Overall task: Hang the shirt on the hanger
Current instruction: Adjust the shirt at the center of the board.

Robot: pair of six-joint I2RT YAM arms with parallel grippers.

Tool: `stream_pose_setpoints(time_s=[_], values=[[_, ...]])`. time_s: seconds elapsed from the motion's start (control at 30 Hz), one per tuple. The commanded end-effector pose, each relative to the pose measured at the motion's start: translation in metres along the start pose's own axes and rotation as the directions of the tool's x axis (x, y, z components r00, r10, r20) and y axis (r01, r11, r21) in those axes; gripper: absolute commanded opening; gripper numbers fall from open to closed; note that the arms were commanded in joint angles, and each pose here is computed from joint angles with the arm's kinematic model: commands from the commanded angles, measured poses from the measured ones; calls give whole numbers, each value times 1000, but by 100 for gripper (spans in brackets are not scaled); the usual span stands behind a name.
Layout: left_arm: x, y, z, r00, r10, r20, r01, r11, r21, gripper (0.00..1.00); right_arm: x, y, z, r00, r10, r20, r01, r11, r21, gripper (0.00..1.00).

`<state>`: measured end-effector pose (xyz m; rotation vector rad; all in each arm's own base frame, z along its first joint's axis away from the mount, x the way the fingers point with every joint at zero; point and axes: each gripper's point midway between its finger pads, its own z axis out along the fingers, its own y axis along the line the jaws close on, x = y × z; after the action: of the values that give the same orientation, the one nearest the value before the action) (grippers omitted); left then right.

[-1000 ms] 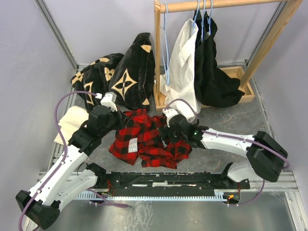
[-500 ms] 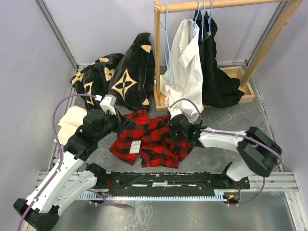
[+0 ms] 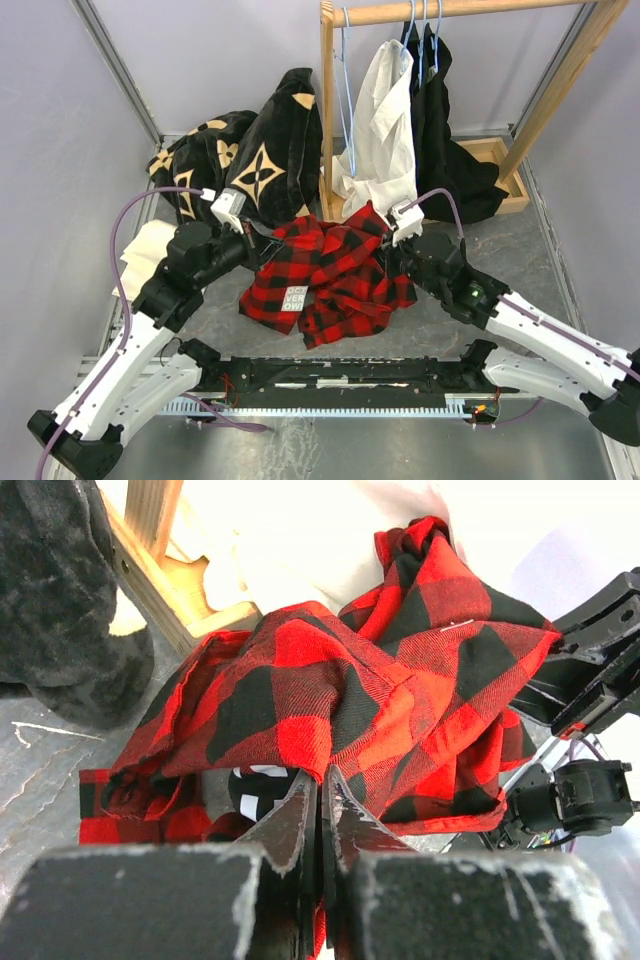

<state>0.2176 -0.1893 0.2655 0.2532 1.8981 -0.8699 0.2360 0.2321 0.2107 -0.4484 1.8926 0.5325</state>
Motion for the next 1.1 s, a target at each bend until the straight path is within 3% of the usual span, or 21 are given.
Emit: stream_pose_setpoints(time_s=[0.0, 0.1, 0.2, 0.27, 0.37, 0.5, 0.63, 1.07], values=[[-18, -7, -18, 994, 56, 98, -58, 998, 16, 10, 13, 32, -21, 984, -172, -39, 159, 963, -220, 0], [4, 21, -31, 995, -23, 99, 34, 993, -115, 37, 66, 39, -29, 958, -209, -197, 150, 948, -279, 0], [11, 42, -46, 983, -94, 158, 128, 967, -220, 68, 104, 39, -38, 928, -160, -336, 66, 960, -273, 34], [6, 45, -53, 973, -113, 203, 162, 957, -241, 80, 105, 39, -43, 936, -98, -338, 11, 968, -251, 54], [-6, 48, -54, 964, -115, 240, 179, 948, -264, 92, 84, 29, -48, 962, -18, -274, -29, 986, -166, 73], [-11, 56, -37, 975, -107, 193, 166, 931, -326, 96, 43, -6, -53, 981, 30, -190, -18, 998, 64, 85], [-4, 59, -14, 986, -112, 124, 147, 933, -327, 96, 27, -32, -50, 978, 48, -205, 4, 970, 243, 87], [55, 73, 13, 977, -213, -30, 191, 924, -332, 96, 50, -5, 25, 914, 251, -319, -230, 968, 103, 87]])
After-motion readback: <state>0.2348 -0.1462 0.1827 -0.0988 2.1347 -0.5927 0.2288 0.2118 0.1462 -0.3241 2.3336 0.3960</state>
